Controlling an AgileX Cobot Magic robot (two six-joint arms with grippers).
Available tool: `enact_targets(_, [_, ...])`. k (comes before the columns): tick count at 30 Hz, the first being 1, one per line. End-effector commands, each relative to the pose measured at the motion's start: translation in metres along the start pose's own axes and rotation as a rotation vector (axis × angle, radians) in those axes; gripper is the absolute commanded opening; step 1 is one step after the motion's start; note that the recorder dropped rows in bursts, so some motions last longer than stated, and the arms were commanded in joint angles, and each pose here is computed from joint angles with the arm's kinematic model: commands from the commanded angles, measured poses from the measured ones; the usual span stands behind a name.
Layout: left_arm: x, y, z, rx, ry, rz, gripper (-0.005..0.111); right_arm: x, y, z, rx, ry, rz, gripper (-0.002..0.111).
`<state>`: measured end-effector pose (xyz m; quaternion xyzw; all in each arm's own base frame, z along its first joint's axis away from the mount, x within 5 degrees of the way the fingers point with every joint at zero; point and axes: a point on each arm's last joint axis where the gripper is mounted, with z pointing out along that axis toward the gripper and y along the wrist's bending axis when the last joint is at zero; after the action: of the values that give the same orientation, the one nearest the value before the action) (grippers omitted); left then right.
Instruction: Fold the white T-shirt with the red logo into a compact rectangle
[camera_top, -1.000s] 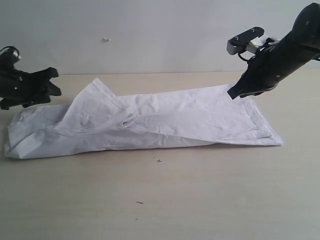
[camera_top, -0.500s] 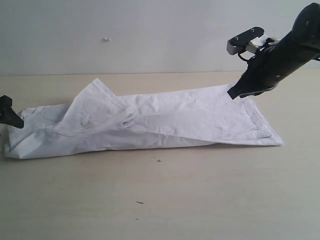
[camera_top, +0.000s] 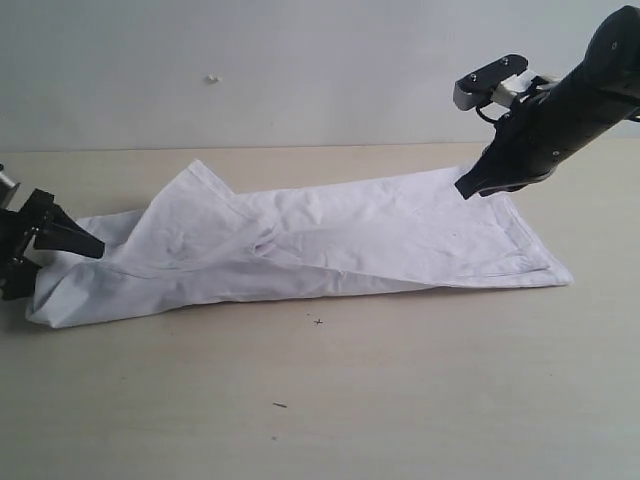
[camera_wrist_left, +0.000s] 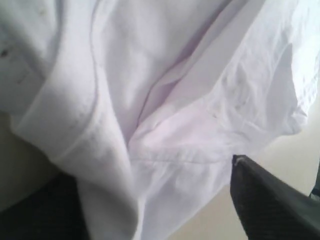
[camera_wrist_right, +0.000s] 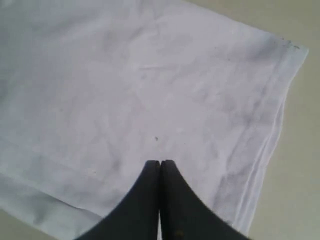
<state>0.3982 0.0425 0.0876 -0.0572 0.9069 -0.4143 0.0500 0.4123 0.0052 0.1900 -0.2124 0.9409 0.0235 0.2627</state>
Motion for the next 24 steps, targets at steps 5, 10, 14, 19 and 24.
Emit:
enact_targets(5, [0.016,-0.001,0.054,-0.136,0.19,0.141,0.051,-0.003,0.001,-0.005,-0.001,-0.019,0.004,0.0])
enact_targets(10, [0.019,-0.008,0.062,-0.141,0.218,0.167,0.0,-0.003,0.001,-0.005,-0.002,-0.02,0.005,0.0])
enact_targets(14, [0.021,-0.005,0.056,-0.163,0.248,0.184,0.0,-0.003,0.001,-0.005,-0.002,-0.02,0.005,0.0])
enact_targets(19, [0.021,0.002,0.017,-0.25,0.26,0.188,0.0,-0.002,0.002,-0.005,-0.006,-0.015,0.005,0.0])
enact_targets(24, [0.022,0.001,-0.038,-0.208,0.171,0.137,0.0,-0.001,0.002,-0.003,-0.011,-0.006,0.006,0.0])
